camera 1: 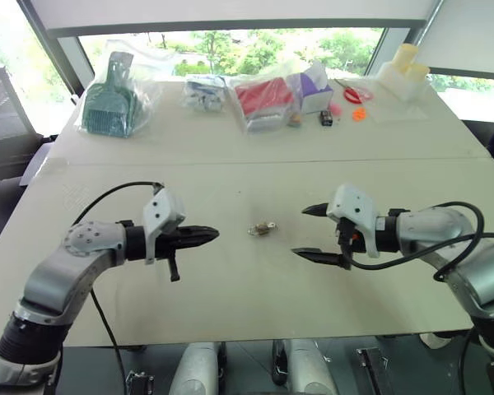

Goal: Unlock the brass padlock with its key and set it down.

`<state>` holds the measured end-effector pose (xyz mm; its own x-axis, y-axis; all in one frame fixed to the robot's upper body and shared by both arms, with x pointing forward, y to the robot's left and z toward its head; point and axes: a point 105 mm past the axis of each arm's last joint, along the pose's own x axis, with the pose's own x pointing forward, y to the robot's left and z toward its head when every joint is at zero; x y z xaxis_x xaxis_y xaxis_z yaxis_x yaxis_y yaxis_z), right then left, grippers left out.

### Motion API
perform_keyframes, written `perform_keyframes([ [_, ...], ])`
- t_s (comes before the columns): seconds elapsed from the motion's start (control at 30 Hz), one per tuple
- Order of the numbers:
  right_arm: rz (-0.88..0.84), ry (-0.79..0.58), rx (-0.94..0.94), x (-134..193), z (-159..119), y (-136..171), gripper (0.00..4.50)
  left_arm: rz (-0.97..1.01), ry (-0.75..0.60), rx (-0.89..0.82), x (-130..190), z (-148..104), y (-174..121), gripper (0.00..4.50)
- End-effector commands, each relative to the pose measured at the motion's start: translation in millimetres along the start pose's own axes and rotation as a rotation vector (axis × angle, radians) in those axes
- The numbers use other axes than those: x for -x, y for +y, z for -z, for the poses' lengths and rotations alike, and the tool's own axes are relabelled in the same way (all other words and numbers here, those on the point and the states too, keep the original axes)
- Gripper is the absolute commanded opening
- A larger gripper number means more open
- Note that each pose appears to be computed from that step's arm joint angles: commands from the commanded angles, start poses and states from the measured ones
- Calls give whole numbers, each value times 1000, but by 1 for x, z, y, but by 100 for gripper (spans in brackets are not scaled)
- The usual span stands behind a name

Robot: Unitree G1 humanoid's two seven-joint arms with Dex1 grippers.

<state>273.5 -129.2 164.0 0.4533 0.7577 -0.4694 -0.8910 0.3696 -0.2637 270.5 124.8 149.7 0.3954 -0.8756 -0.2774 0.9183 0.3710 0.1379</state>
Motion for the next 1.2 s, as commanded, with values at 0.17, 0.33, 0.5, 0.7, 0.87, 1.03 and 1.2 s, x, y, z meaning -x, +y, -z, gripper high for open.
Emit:
perform_keyframes([
  [0.17, 34, -17, 45, 5, -9, -4, 448, 2, -12, -75, -13, 2, -4, 0],
  [0.33, 46, -24, 40, 5, -9, -5, 450, -14, -37, -101, -30, 5, -2, 122],
  [0.5, 66, -23, 44, 5, -9, -5, 450, -49, -70, -142, -57, 9, 3, 349],
  [0.7, 95, -19, 41, 7, -7, -6, 450, -63, -66, -151, -90, 23, 8, 446],
  [0.87, 113, -17, 40, 8, -6, -6, 450, -74, -57, -146, -103, 37, 12, 446],
  [1.03, 120, -19, 36, 7, -7, -3, 450, -86, -47, -146, -112, 46, 19, 446],
  [1.2, 130, -18, 35, 8, -7, -2, 450, -78, -32, -162, -118, 52, 23, 446],
])
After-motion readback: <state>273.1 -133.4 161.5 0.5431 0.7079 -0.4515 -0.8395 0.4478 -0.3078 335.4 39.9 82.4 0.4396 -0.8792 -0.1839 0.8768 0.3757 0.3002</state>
